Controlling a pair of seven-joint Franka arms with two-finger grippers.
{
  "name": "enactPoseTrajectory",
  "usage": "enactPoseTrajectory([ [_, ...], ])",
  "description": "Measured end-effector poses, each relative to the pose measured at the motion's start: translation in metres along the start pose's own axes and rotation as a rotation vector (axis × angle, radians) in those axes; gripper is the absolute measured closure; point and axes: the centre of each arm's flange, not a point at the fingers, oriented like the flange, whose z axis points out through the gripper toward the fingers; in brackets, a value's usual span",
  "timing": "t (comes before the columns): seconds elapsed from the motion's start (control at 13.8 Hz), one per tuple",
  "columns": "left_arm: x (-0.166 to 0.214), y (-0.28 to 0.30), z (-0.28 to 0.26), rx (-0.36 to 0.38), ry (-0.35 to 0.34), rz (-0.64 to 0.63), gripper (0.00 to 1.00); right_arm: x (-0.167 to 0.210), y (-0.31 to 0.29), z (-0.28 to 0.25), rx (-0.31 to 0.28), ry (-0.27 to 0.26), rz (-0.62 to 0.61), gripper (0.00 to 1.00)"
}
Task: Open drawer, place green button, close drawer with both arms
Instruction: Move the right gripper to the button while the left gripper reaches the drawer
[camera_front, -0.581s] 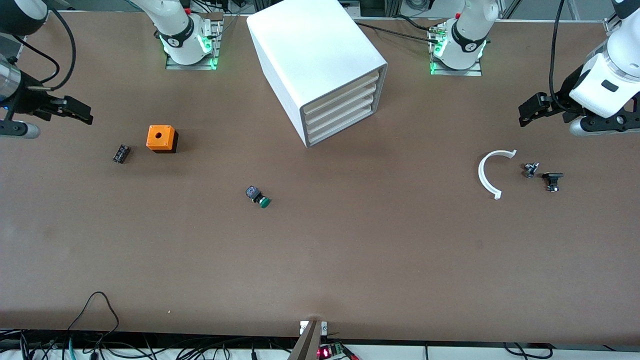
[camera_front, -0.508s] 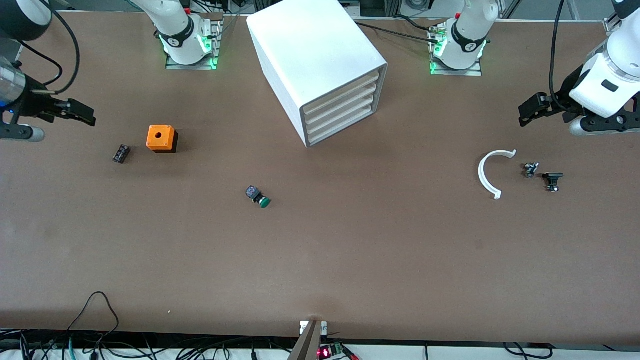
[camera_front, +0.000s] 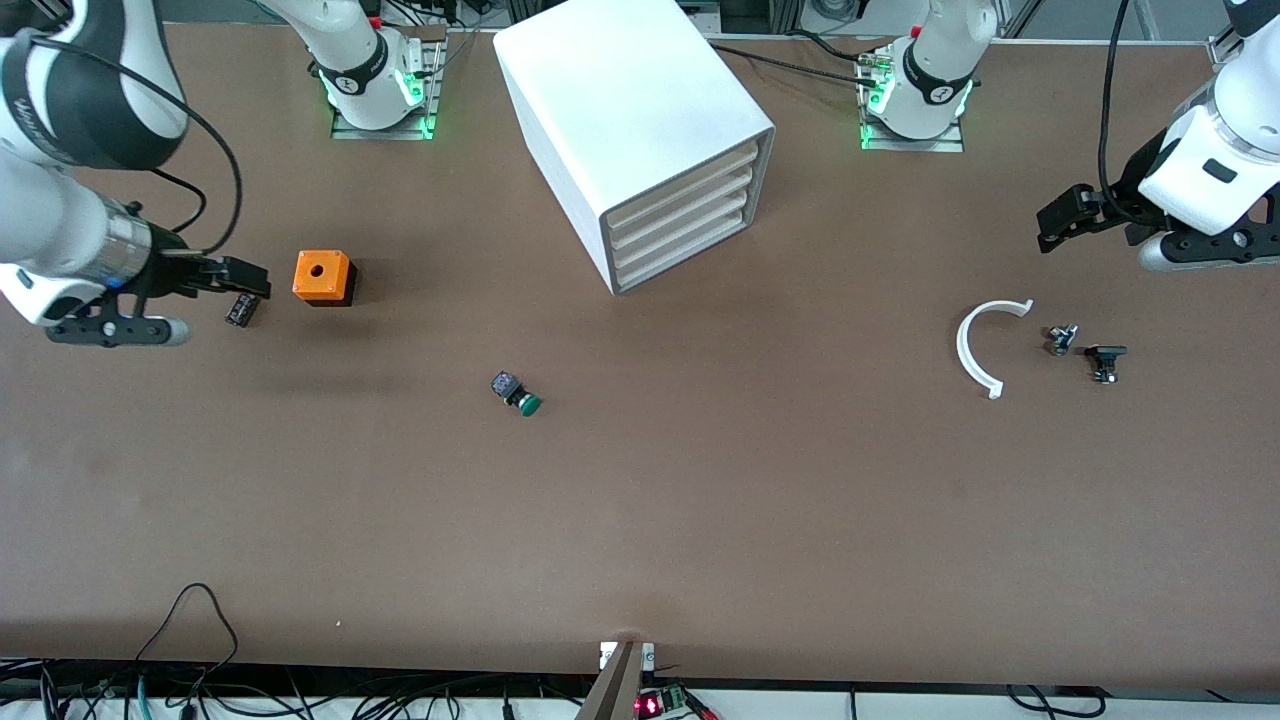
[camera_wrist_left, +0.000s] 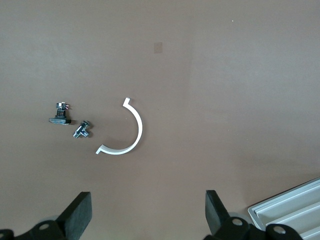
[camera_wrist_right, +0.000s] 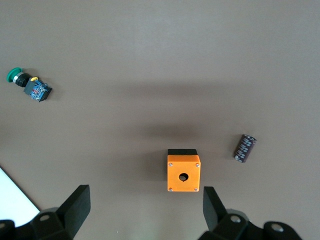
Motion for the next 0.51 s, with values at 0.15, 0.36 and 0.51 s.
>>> enactPoseTrajectory([
  [0.15,0.0000,-0.0002,-0.0002,0.000,0.000,0.000,0.00,0.0014,-0.0033,0.0024,-0.002,-0.004,-0.005,0.00],
  [0.36,0.0004,-0.0021,-0.0004,0.000,0.001,-0.004,0.00,0.0027,0.0000,0.0048,-0.003,-0.008,0.002,0.00],
  [0.51,0.0005,-0.0023,-0.0008,-0.001,0.002,-0.004,0.00,0.0041,0.0002,0.0048,-0.003,0.000,0.002,0.00],
])
